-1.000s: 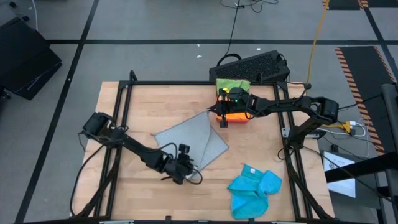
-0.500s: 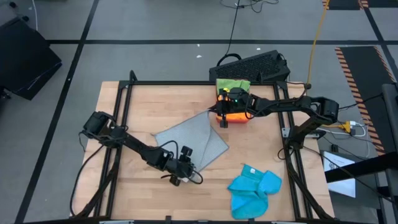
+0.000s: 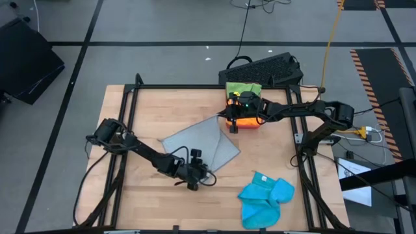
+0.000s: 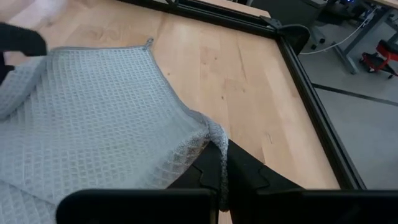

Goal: Fold microfiber towels
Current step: Fold the gray microfiber cloth

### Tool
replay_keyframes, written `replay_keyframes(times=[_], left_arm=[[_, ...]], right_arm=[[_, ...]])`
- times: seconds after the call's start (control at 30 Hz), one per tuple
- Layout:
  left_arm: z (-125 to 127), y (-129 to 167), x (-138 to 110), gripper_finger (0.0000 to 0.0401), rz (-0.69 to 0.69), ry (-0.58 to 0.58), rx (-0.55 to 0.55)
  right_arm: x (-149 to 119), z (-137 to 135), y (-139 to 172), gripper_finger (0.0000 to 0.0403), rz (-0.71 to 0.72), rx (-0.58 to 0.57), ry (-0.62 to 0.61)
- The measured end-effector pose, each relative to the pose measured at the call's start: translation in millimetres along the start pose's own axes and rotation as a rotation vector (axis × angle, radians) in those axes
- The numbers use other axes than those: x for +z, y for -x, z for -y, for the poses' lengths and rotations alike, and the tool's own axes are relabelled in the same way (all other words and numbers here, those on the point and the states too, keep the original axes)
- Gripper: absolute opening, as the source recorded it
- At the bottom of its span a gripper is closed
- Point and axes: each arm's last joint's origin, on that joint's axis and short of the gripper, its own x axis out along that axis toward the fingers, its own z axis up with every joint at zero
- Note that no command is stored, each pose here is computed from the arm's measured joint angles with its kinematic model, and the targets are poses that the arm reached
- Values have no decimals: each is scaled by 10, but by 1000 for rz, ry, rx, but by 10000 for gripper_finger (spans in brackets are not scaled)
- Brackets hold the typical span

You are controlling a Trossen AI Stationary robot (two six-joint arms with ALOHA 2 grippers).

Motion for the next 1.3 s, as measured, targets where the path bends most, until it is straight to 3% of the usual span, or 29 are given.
replay_keyframes(times=[0.1, 0.33, 0.67, 0.97, 1.3], left_arm=[[-18, 1, 19, 143, 18, 11, 61], [-22, 2, 52, 125, 46, -50, 72], [-28, -8, 79, 10, 74, -116, 13], [-35, 113, 140, 6, 95, -89, -5], [56, 685, 162, 6, 26, -87, -63]], right_arm=[[3, 1, 0, 4, 3, -1, 1], [4, 2, 0, 4, 4, -2, 1], [4, 2, 0, 4, 4, -2, -2], [-1, -1, 1, 4, -2, 1, -8], [-10, -6, 1, 4, -12, 5, -11]])
